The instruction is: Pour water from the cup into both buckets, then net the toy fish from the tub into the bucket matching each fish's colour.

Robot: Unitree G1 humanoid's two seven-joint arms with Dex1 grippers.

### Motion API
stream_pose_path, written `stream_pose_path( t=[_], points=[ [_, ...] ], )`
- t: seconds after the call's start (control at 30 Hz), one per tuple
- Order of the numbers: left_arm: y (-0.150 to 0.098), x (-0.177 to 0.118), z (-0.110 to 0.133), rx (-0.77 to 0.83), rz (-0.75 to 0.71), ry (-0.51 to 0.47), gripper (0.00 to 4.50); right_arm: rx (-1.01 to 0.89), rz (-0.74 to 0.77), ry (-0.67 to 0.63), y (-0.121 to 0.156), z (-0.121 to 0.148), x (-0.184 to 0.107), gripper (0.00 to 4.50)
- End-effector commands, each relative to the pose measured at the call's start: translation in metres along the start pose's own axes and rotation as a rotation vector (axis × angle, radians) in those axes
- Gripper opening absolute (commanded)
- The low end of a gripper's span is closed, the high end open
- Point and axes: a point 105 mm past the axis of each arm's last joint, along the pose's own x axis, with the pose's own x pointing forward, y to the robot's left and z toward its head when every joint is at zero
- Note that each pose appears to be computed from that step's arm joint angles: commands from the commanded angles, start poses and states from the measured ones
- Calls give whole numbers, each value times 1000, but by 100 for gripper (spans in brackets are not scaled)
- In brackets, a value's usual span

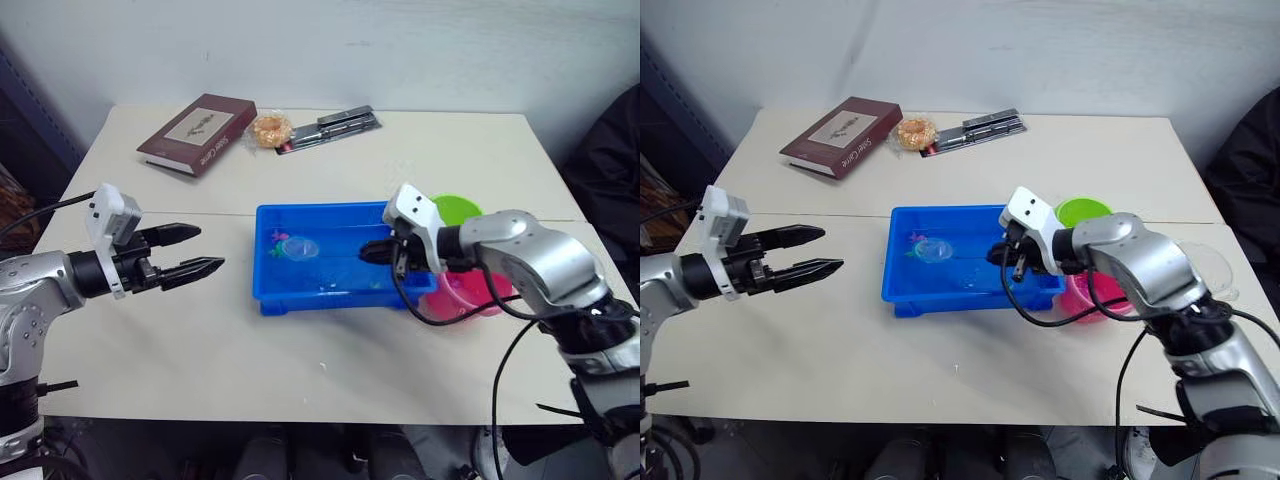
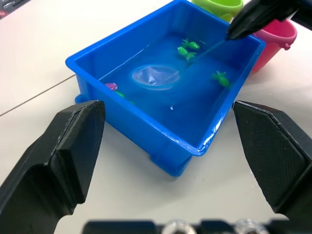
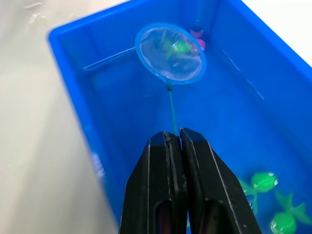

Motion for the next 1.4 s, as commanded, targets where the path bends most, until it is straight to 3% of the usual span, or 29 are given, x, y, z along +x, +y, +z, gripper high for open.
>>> stream_pose_path(
  t=[0.03, 0.37, 0.67, 0.83, 1.13, 1.4],
  points=[
    [-5, -5, 13, 43, 12, -26, 445, -64, 2, -17, -6, 11, 11, 0],
    [-4, -5, 17, 55, 28, -33, 445, -115, 52, -1, -5, 11, 34, 0],
    [-1, -2, 19, 73, 21, -40, 445, -126, 88, 40, -2, 7, 6, 0],
    [1, 0, 21, 82, 19, -46, 445, -120, 66, 1, -9, 24, 1, 0],
    [2, 4, 21, 91, 14, -49, 445, -103, 26, -36, -23, 36, 24, 0],
    [4, 4, 22, 94, 20, -57, 445, -181, 59, 27, -22, 29, 36, 0]
  ],
)
